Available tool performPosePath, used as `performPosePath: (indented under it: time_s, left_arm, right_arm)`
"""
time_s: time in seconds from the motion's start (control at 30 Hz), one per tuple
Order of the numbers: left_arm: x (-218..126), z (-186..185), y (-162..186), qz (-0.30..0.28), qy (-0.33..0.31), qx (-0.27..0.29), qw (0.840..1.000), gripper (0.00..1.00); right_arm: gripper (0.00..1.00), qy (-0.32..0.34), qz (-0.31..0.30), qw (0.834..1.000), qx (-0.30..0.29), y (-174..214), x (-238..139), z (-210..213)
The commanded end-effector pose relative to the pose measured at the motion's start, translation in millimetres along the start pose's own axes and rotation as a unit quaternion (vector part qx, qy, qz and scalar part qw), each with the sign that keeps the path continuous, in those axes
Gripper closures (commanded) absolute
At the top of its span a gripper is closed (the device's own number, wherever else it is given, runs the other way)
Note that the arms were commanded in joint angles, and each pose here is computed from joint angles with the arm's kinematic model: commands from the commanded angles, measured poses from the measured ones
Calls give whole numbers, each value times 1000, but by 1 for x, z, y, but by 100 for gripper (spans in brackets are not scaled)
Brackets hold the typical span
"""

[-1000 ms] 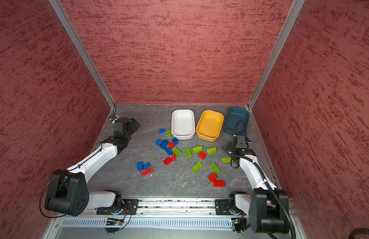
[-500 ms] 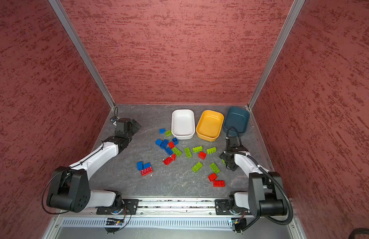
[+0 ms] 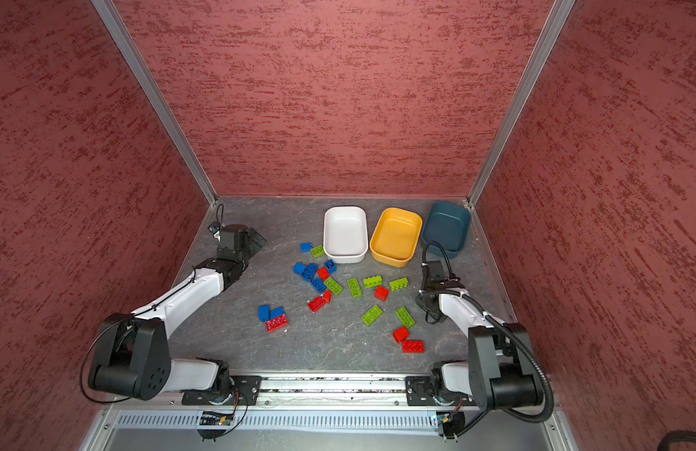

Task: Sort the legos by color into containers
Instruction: 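Close the right gripper on a green brick while the left arm rises, then carry the green brick into the teal tub and release it with the right gripper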

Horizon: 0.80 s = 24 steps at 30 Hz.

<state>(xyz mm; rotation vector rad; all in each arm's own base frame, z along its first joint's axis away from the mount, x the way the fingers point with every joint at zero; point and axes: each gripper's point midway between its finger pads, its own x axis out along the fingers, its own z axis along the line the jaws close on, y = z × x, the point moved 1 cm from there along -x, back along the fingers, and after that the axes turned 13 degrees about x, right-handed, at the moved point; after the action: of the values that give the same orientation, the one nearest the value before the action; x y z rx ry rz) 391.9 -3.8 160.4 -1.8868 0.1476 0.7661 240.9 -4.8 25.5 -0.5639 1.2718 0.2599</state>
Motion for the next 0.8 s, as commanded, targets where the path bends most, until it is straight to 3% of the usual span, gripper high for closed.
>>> performPosePath:
  time_s: [0.0, 0.1, 0.3, 0.37, 0.53, 0.63, 0.77]
  left_arm:
    - [0, -4, 0, 3, 2, 6, 1000, 1]
    - [0, -8, -1, 2, 9, 6, 1000, 1]
    - [-2, -28, -3, 7, 33, 9, 999, 1]
    - [-3, -37, -3, 8, 50, 10, 999, 1]
    - [-8, -64, 1, 20, 113, 6, 993, 1]
    - [-11, -68, 5, 24, 123, -2, 992, 1]
    - [-14, -70, 12, 36, 132, -7, 991, 1]
  right_arm:
    - [61, 5, -2, 1000, -14, 4, 3, -8]
    - [66, -17, -25, 999, -18, -3, -9, -4]
    - [77, -133, -84, 987, -43, -24, -60, 28]
    - [78, -185, -111, 975, -48, -34, -84, 45]
    - [80, -328, -176, 927, -49, -63, -143, 98]
    - [80, -347, -184, 918, -49, -83, -146, 120]
    - [81, -325, -178, 927, -63, -112, -129, 146]
